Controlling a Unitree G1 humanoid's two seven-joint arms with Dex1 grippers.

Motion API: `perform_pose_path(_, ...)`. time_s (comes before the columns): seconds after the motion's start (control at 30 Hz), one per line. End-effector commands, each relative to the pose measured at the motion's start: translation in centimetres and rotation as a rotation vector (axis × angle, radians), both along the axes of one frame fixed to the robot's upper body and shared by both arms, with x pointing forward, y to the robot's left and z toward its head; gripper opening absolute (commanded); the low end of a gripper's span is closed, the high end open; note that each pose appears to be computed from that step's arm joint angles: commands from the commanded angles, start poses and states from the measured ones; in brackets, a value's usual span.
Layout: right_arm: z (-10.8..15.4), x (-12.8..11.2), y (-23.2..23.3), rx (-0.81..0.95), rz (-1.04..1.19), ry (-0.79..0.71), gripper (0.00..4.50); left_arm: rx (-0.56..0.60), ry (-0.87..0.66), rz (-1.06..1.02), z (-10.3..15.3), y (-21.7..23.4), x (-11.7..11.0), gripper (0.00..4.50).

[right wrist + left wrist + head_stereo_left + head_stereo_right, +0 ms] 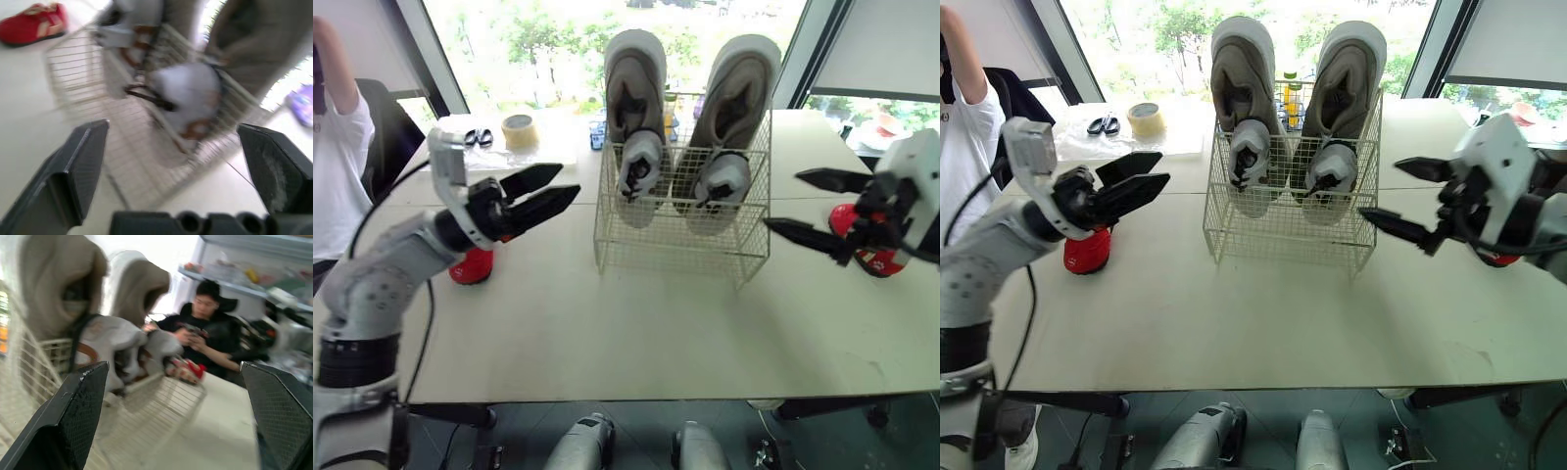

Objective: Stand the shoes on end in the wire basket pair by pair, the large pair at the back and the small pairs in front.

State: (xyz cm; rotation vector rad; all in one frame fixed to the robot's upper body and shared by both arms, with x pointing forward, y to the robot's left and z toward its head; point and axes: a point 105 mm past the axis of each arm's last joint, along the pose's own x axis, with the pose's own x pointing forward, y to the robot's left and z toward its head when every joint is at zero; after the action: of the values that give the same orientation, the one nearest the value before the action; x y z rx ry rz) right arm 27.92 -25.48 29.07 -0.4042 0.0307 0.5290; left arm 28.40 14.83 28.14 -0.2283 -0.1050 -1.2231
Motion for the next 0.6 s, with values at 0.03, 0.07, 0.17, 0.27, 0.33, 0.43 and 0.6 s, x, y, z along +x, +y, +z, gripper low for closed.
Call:
perform_pose_path(0.03, 1.1, 0.4, -7.5, 0.030, -0.307, -0.059, 4.50, 0.052, -0.003, -0.133, 0.7, -0.7, -1.5, 4.44)
perform_pose_path(0.07, 0.4, 0.5, -9.5, 0.029, -0.386, -0.036, 4.50, 0.072, -0.005, -0.153, 0.6, -0.9, -1.7, 4.44)
perform_pose_path(0.17, -2.5, 0.6, -13.2, 0.021, -0.510, 0.049, 4.50, 0.110, -0.009, -0.212, -0.1, -1.6, -2.1, 4.44)
perform_pose_path(0.27, -6.0, 0.6, -14.6, 0.029, -0.529, 0.150, 4.50, 0.157, 0.003, -0.270, -1.2, -2.2, -2.6, 4.44)
perform_pose_path(0.33, -7.8, 0.8, -15.0, 0.028, -0.521, 0.199, 4.50, 0.199, 0.009, -0.300, -2.2, -2.6, -2.8, 4.44)
perform_pose_path(0.43, -10.3, 1.2, -15.9, 0.048, -0.532, 0.253, 4.50, 0.236, 0.008, -0.326, -3.4, -3.4, -2.8, 4.44)
perform_pose_path(0.6, -11.4, 2.4, -17.0, 0.068, -0.543, 0.254, 4.50, 0.261, -0.010, -0.327, -4.2, -3.9, -2.8, 4.44)
